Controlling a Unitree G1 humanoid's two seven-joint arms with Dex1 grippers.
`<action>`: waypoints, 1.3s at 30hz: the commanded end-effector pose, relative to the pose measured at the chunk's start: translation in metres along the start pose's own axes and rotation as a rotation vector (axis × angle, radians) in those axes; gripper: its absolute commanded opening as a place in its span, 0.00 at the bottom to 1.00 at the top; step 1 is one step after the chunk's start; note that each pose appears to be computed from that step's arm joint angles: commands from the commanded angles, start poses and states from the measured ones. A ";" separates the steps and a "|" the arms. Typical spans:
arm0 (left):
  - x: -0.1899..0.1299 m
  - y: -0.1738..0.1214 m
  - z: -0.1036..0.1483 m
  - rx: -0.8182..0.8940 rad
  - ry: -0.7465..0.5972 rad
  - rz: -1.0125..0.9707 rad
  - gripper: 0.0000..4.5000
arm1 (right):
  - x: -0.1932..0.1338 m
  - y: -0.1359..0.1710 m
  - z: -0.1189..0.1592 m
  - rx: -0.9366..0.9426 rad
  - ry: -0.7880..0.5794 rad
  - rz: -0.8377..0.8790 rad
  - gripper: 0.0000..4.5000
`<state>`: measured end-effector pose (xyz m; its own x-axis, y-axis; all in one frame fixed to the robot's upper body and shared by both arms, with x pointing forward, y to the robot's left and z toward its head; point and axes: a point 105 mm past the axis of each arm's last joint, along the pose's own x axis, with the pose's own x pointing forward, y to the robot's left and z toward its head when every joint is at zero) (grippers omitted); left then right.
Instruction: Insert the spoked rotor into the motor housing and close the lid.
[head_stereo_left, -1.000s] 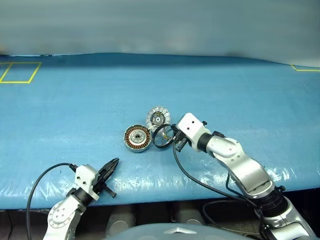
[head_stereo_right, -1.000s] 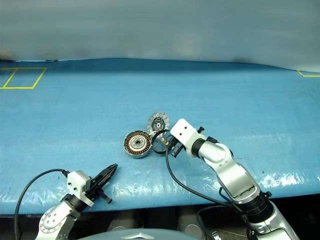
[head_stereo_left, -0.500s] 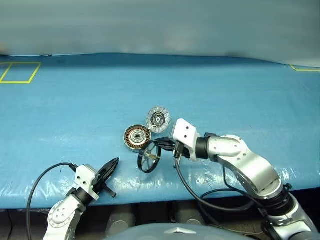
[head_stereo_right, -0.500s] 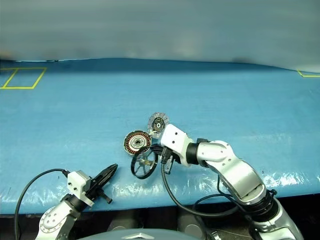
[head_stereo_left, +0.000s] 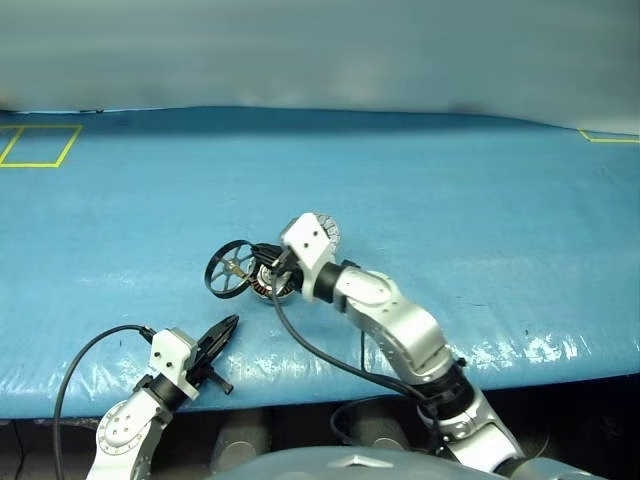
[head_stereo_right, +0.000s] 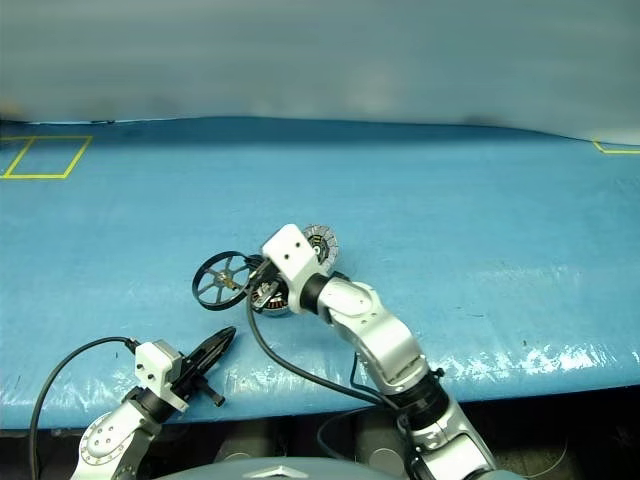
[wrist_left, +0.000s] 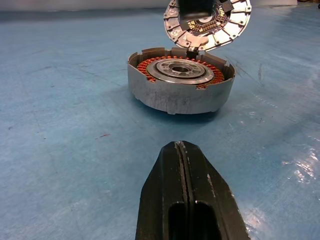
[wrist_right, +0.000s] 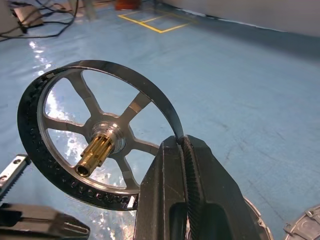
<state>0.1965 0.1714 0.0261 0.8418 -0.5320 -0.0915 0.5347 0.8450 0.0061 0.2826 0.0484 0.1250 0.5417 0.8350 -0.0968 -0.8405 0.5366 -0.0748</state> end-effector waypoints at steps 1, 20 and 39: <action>0.000 -0.003 0.006 0.014 -0.023 0.002 0.00 | 0.017 0.005 0.016 -0.117 -0.094 -0.031 0.00; 0.001 -0.009 0.011 0.026 -0.033 0.024 0.00 | 0.089 -0.014 0.018 -0.661 -0.229 -0.279 0.00; 0.006 -0.012 0.022 0.029 -0.041 0.018 0.00 | 0.061 0.014 -0.023 -0.684 -0.197 -0.116 0.00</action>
<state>0.1966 0.1604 0.0375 0.8591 -0.5054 -0.0805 0.5081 0.8612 0.0149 0.3108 0.1003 0.0805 0.5960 0.7983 0.0864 -0.5553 0.4875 -0.6738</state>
